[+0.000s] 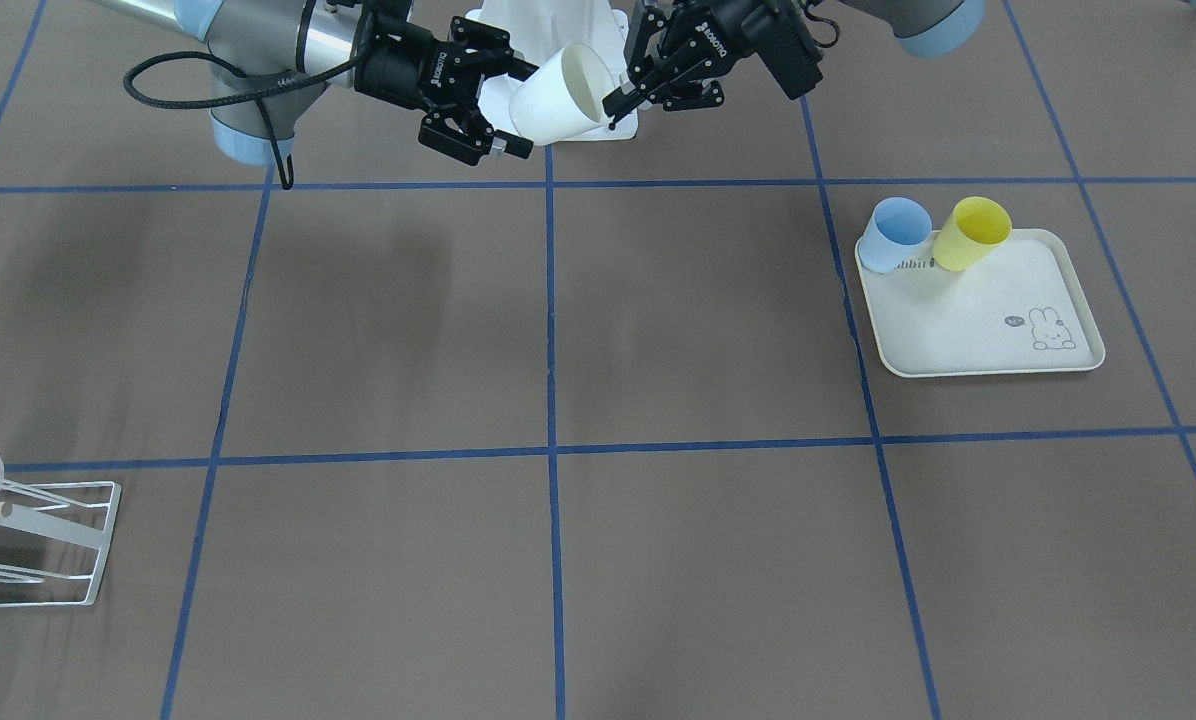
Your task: Transfer IKEA cup to right arm and place on rack
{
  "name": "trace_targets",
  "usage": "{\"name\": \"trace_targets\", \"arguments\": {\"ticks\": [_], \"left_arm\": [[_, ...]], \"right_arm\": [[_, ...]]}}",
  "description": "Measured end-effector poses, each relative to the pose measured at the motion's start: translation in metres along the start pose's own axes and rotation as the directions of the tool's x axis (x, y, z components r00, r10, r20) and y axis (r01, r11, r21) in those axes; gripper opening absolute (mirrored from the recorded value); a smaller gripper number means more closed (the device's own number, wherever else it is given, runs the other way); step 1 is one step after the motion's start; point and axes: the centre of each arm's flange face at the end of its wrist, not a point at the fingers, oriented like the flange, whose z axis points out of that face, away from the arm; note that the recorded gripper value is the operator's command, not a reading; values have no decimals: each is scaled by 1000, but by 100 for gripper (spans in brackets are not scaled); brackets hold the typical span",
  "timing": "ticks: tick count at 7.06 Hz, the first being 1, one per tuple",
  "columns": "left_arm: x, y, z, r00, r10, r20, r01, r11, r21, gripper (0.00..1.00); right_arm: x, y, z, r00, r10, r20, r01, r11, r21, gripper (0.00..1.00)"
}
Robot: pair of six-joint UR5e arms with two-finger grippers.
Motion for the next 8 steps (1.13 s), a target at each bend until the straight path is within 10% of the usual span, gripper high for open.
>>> {"name": "trace_targets", "arguments": {"ticks": [4, 8], "left_arm": [[-1, 3, 2, 1000, -1, 0, 1, 1000, -7, 0], [1, 4, 3, 1000, -1, -3, 1, 1000, -11, 0]], "right_arm": [[1, 0, 0, 1000, -5, -2, 5, 1000, 0, 98], [6, -1, -2, 1000, -11, -13, 11, 1000, -7, 43]]}}
